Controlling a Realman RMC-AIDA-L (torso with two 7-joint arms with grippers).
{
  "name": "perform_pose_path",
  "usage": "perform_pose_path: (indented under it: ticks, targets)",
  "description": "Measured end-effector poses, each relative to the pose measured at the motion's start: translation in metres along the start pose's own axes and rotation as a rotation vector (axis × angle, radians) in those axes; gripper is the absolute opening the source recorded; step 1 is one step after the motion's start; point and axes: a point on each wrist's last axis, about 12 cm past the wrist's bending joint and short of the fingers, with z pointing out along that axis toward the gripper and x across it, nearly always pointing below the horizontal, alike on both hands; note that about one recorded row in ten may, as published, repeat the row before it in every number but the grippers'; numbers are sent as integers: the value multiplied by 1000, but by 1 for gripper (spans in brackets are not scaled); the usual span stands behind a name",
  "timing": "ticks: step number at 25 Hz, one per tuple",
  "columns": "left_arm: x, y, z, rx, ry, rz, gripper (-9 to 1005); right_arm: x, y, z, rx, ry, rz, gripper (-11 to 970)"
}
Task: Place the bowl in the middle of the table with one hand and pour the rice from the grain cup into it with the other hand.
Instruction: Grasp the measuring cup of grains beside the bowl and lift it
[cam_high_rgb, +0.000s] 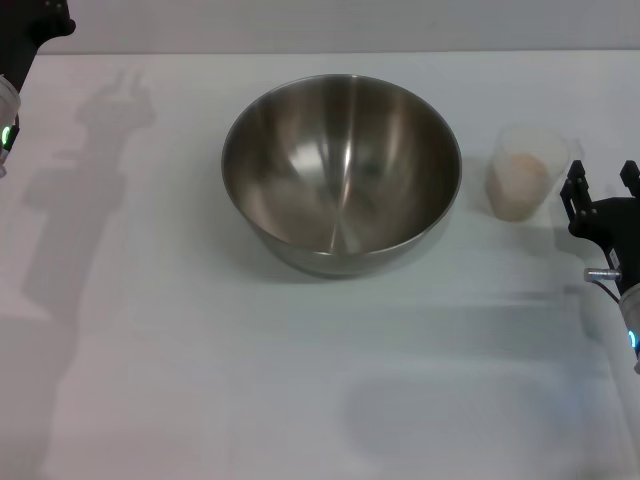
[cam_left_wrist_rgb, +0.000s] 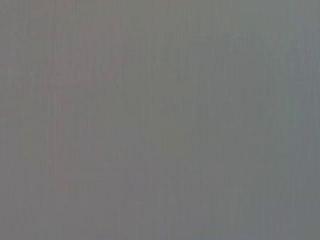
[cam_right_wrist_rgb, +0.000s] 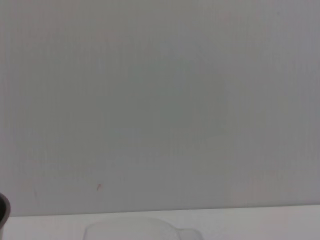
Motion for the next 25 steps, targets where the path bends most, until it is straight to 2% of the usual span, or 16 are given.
perform_pose_path:
  ticks: [25]
  targets:
    - [-3,1,3,-6,-9,-4,174,-1,-5,10,-14,7,-1,500]
